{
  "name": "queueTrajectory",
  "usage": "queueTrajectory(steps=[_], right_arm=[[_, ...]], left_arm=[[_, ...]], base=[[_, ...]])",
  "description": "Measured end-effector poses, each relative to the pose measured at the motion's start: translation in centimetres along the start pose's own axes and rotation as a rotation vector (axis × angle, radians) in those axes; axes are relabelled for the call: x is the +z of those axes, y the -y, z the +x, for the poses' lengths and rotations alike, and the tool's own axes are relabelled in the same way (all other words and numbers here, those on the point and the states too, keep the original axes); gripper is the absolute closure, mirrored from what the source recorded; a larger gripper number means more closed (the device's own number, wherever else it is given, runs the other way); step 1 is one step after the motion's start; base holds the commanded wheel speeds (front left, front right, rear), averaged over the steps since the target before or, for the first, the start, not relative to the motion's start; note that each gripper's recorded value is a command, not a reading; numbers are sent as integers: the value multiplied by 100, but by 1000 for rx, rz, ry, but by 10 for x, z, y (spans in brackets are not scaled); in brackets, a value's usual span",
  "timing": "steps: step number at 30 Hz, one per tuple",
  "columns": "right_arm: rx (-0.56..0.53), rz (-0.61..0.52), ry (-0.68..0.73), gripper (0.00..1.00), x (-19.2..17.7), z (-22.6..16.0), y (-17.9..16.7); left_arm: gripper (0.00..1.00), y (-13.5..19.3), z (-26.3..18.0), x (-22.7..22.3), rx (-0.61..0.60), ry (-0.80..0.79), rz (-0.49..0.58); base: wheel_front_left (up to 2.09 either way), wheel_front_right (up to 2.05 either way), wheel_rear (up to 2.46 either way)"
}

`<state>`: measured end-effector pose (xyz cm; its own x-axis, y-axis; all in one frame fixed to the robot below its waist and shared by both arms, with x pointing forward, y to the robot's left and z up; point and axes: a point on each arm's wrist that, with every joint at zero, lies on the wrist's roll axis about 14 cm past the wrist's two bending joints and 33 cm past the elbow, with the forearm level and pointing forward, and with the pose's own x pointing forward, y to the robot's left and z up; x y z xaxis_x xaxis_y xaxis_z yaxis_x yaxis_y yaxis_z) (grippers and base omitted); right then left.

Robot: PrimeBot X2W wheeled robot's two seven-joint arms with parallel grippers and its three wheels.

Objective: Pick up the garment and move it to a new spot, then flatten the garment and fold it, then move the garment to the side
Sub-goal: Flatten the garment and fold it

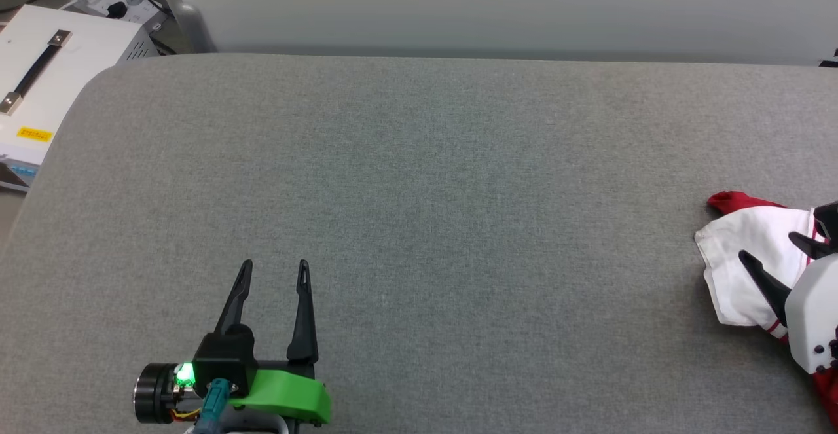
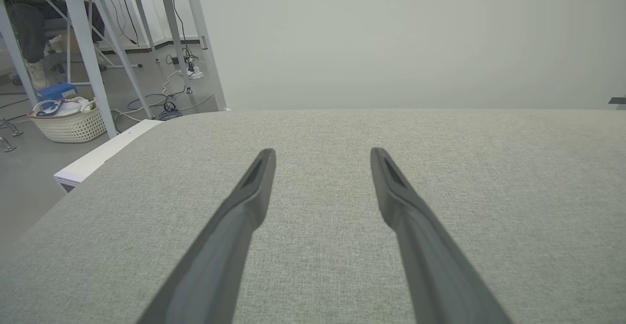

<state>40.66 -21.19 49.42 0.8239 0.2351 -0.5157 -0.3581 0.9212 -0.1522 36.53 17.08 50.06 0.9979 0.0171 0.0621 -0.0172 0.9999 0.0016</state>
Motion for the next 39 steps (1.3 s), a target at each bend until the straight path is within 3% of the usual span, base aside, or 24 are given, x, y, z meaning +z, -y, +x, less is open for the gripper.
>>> queueTrajectory(steps=[9, 15, 21, 22, 23, 24, 30, 39], right_arm=[[45, 25, -282, 0, -59, 30, 3], [85, 53, -487, 0, -121, 49, -8], [110, 82, -514, 0, -135, 64, -14], [114, 86, -502, 54, -135, 65, -15], [115, 91, -490, 67, -134, 66, -15], [117, 99, -474, 100, -132, 66, -17], [116, 146, -324, 100, -109, 66, -20], [46, 205, 129, 100, -1, 43, 4]], left_arm=[[0, -1, 13, -10, 8, -24, -6], [0, -2, 22, -21, 12, -51, -8], [0, -9, 23, -28, 31, -72, -1], [0, -9, 23, -28, 32, -72, 0], [0, -9, 23, -27, 31, -71, -1], [0, -8, 23, -27, 30, -69, -1], [0, -4, 21, -18, 18, -46, -5], [0, -2, 8, -1, 13, -3, -11]], base=[[0, 0, 0], [0, 0, 0], [0, 0, 0], [0, 0, 0], [0, 0, 0], [0, 0, 0], [0, 0, 0], [0, 0, 0]])
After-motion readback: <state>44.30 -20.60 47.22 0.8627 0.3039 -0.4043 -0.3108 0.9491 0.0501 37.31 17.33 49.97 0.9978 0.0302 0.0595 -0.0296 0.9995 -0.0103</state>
